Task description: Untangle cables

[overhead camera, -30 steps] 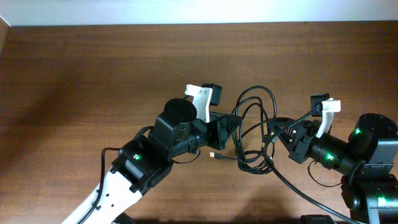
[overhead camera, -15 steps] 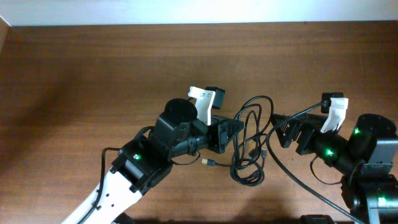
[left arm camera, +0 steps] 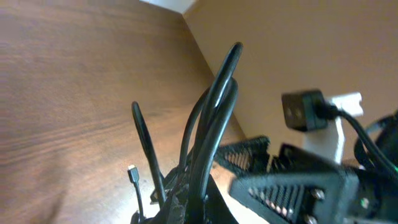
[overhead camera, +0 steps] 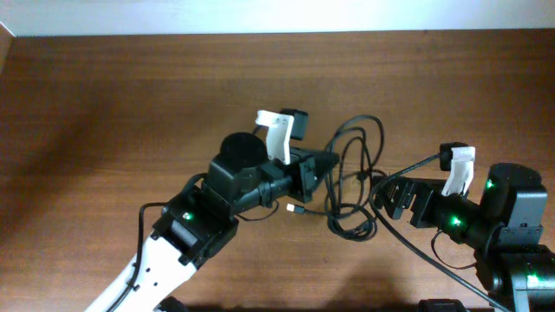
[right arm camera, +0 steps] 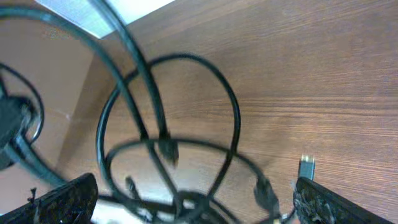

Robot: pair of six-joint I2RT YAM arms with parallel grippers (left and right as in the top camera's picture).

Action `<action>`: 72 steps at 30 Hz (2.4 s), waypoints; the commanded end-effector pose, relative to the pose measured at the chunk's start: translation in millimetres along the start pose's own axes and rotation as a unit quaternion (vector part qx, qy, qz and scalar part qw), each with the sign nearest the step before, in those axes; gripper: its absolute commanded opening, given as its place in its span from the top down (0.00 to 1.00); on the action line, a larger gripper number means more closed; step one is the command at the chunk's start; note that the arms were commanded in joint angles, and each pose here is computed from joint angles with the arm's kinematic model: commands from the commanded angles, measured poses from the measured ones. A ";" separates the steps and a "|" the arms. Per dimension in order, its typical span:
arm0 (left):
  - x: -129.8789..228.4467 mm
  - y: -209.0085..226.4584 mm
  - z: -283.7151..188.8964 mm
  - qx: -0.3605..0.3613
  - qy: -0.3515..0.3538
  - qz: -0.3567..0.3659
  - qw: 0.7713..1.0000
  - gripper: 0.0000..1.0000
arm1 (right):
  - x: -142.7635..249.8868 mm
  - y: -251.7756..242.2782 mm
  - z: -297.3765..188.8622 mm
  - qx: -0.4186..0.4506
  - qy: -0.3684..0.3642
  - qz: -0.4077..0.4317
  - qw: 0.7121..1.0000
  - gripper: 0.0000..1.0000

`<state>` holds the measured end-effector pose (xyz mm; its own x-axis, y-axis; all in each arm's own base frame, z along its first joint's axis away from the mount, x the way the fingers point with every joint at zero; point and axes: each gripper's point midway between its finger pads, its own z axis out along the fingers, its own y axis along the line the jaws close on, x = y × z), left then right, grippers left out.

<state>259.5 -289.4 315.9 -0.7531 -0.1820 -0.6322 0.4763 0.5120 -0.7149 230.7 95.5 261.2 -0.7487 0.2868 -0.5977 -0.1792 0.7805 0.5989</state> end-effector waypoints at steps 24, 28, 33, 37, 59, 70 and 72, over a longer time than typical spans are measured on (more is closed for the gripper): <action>-41.3 -46.9 -15.9 0.112 -0.051 -0.031 0.992 1.00 | -5.8 6.8 12.9 -0.026 0.027 0.139 0.990 0.35; -42.4 -52.1 -17.3 0.124 -0.051 -0.028 0.991 1.00 | -5.9 4.3 18.3 -0.025 0.036 0.157 0.987 0.42; -42.4 -54.4 -17.9 0.129 -0.050 -0.026 0.990 1.00 | -9.7 18.2 26.0 -0.075 0.057 0.154 0.984 0.50; -42.3 -54.3 -17.8 0.129 -0.050 -0.026 0.990 1.00 | -12.1 21.1 29.4 -0.088 0.062 0.152 0.982 0.62; -29.2 -3.7 -9.5 0.013 -0.044 -0.072 0.996 1.00 | -9.9 29.4 26.9 -0.111 0.072 0.150 0.980 0.96; -12.3 31.3 -10.5 -0.071 -0.023 -0.045 0.996 1.00 | -11.6 31.7 26.5 -0.117 0.070 0.146 0.980 0.96; -6.8 35.7 -11.1 -0.080 -0.012 -0.032 0.996 1.00 | -14.6 32.7 26.6 -0.120 0.064 0.141 0.981 0.96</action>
<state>275.8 -265.0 292.6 -0.8029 -0.2810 -0.5257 0.2861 0.5920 -0.7534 252.0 127.7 261.5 -0.8683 0.4060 -0.2851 -0.0289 0.5323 0.8460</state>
